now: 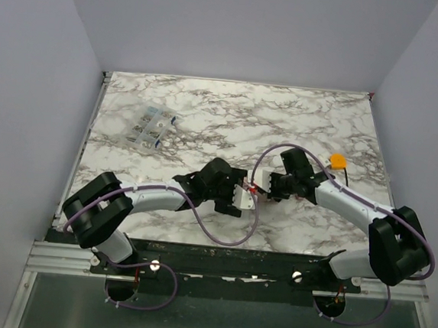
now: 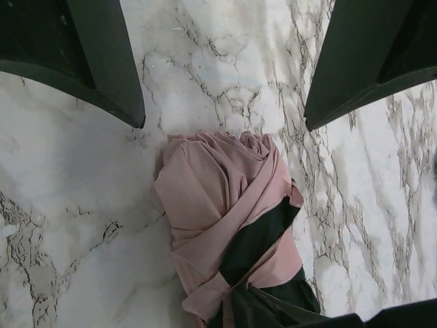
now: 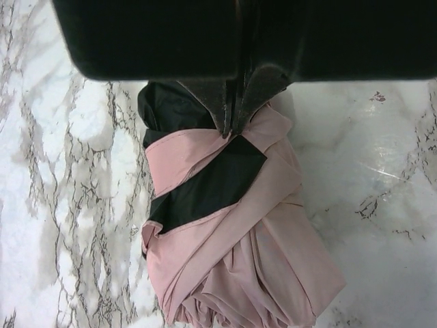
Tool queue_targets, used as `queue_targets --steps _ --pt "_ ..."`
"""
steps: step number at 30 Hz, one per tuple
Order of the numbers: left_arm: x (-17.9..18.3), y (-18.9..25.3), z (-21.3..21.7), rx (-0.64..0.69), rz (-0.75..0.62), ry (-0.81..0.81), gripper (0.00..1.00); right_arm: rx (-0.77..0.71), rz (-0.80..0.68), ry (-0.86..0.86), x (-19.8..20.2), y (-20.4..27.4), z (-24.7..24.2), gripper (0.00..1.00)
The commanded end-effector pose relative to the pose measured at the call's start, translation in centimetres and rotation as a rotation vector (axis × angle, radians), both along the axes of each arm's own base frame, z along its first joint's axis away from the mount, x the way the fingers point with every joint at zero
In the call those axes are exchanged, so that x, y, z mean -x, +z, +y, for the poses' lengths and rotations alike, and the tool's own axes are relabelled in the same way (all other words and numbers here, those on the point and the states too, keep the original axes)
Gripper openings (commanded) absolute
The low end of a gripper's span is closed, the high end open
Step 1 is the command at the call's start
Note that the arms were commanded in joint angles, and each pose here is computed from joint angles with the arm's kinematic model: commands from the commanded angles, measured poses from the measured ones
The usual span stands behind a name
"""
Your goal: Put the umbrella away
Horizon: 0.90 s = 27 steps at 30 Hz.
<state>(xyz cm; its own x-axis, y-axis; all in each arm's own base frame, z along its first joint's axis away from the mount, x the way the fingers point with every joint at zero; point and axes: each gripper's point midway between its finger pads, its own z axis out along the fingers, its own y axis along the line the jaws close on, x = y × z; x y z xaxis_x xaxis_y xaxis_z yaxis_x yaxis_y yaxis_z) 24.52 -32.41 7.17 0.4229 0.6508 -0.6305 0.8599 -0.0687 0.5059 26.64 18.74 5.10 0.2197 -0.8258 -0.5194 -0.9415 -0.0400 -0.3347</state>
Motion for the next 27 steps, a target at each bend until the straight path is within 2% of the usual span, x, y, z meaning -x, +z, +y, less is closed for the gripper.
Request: queue_targets --steps 1,5,9,16,19,27 --pt "1.0 -1.7 -1.2 0.000 0.039 0.031 0.98 0.063 0.117 0.038 3.4 -2.9 -0.7 0.00" --pt "1.3 -1.1 -2.0 0.123 0.129 0.112 0.99 0.043 0.131 0.029 3.1 -2.6 -1.0 0.00" --pt "1.9 -0.5 -2.4 0.250 0.215 0.127 0.99 0.017 0.135 0.032 2.8 -2.3 -1.7 0.00" --pt "0.8 -0.3 -1.9 0.416 0.232 0.169 0.98 -0.009 0.145 0.065 3.0 -1.9 -1.7 0.00" --pt "0.1 0.2 -2.4 0.462 0.231 0.168 0.99 -0.016 0.152 0.081 3.1 -1.9 -1.5 0.00" --pt "-0.8 -1.4 -4.1 0.485 0.276 0.172 0.99 -0.007 0.155 0.101 3.4 -2.1 -1.7 0.00"
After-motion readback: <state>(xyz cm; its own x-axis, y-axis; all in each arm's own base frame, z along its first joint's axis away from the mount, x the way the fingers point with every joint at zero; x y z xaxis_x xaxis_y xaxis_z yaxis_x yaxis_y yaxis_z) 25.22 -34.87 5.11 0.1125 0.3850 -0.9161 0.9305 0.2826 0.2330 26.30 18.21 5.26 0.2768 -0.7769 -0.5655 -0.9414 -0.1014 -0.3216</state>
